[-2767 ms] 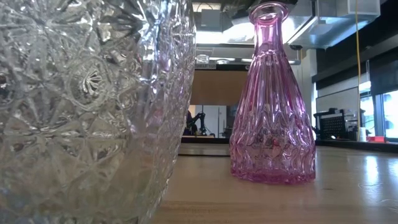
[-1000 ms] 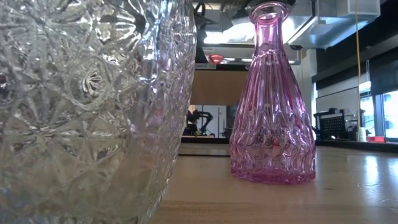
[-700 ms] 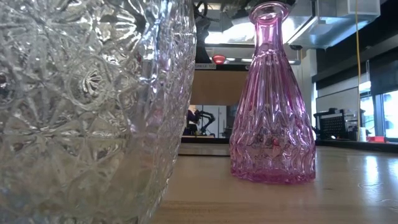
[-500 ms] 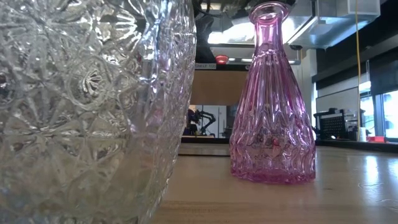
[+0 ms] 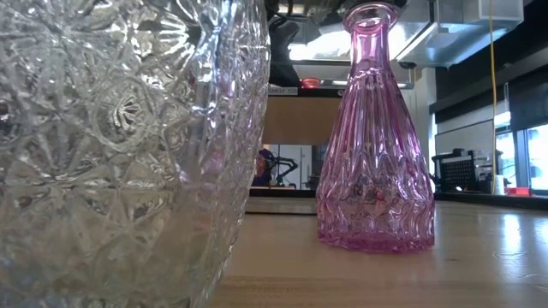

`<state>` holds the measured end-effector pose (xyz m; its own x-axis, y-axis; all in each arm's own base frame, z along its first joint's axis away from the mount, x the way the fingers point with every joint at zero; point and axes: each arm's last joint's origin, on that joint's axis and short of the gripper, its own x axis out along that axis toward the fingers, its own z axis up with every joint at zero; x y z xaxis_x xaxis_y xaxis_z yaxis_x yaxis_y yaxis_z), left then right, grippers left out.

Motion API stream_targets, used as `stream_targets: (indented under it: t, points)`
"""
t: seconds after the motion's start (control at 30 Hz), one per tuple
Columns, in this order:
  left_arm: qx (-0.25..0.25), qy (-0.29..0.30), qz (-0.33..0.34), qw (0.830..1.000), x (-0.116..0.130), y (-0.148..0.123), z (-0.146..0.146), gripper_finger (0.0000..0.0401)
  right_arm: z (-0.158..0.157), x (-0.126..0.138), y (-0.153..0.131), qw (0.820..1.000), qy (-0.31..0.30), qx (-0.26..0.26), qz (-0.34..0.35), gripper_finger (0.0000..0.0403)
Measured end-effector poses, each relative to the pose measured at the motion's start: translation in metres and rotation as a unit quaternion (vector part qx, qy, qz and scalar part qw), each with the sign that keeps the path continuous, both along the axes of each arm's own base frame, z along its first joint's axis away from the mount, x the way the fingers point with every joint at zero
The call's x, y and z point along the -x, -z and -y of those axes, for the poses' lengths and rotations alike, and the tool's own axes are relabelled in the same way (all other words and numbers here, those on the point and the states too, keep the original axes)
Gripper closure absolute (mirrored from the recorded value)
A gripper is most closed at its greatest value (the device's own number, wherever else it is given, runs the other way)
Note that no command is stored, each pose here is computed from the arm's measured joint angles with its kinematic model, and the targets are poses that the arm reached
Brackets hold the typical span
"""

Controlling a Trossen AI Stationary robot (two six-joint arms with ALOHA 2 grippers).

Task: Sort vases onto shelf
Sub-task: Put the right red vase on the shelf, then put the red vase on the shelf aligned with the other red vase

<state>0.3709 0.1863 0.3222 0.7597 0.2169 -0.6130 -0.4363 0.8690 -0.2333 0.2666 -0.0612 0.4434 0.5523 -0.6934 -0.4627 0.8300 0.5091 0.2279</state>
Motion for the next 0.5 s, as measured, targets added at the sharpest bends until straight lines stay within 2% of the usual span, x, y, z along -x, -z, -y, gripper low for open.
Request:
stream_targets:
  t: [0.33,0.4,0.5]
  points:
    - [-0.009,-0.028,-0.031,0.999,0.008,-0.001,0.000,0.0365,0.000,0.001,0.001,1.000,0.002,-0.002,-0.008,0.0259]
    - [-0.011,-0.035,-0.043,0.998,0.014,-0.005,0.003,0.0365,0.000,0.005,0.005,0.999,0.032,-0.013,-0.013,0.0259]
    - [-0.008,-0.037,-0.057,0.998,0.024,-0.014,0.008,0.0365,0.001,0.014,0.014,0.993,0.109,-0.025,-0.028,0.0259]
